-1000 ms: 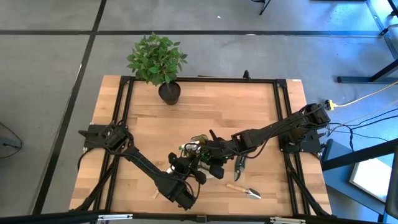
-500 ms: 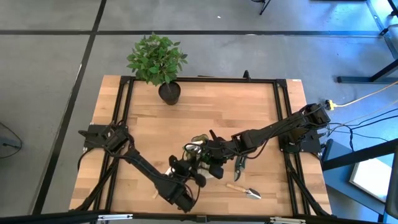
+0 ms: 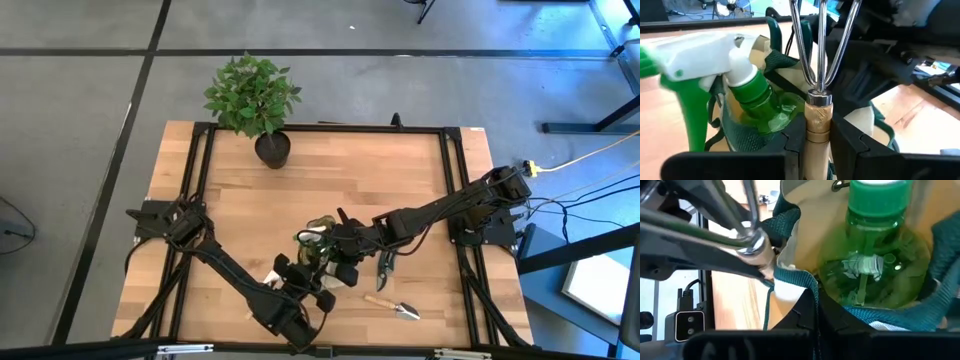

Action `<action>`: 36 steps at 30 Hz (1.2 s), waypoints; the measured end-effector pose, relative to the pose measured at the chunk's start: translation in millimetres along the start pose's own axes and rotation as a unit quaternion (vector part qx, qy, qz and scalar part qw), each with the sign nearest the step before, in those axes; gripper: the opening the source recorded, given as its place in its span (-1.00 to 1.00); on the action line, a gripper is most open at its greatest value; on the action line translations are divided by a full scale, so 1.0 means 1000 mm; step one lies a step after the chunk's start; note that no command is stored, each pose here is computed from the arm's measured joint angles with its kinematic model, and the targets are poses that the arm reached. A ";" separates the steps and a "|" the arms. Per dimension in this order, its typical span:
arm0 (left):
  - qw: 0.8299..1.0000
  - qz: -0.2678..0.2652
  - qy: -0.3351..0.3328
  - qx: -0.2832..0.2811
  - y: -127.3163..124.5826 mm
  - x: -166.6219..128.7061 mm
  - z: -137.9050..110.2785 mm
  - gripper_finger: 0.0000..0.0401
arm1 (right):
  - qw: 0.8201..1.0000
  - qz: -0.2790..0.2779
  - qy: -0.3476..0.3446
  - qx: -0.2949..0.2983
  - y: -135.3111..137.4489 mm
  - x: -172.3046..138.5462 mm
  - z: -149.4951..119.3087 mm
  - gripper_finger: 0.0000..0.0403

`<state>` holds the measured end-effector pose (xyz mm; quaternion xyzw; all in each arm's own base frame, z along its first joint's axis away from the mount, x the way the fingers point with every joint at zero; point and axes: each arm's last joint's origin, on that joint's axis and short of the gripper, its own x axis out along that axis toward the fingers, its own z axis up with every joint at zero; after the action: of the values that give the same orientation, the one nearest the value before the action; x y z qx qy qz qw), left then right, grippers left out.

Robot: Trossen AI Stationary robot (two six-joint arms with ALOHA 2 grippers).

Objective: Pick & Place Garden tools in Gardening bag
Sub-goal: Put the brown hand rake into the brown gardening bag

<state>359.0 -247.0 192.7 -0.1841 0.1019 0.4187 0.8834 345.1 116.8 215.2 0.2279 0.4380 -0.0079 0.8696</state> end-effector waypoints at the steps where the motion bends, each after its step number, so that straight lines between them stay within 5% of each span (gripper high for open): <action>1: 1.000 0.002 0.006 0.000 0.000 0.001 0.000 -0.74 | 1.000 0.000 0.000 0.000 0.000 0.000 0.000 -0.99; 10: 0.999 0.018 0.048 0.004 0.005 0.008 -0.009 -0.72 | 1.000 -0.002 0.002 0.000 0.000 0.000 0.000 -0.99; 20: 0.997 0.022 0.072 -0.004 0.005 0.008 -0.013 -0.13 | 1.000 -0.008 -0.003 -0.001 -0.001 0.000 0.000 -0.99; 36: 0.999 0.018 0.013 -0.024 0.009 0.001 -0.005 -0.16 | 1.000 -0.018 0.001 -0.002 -0.002 0.000 -0.001 -0.99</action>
<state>352.2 -243.4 185.5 -0.2088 0.1061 0.4348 0.8695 343.7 115.2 214.1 0.2182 0.4427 -0.0229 0.8694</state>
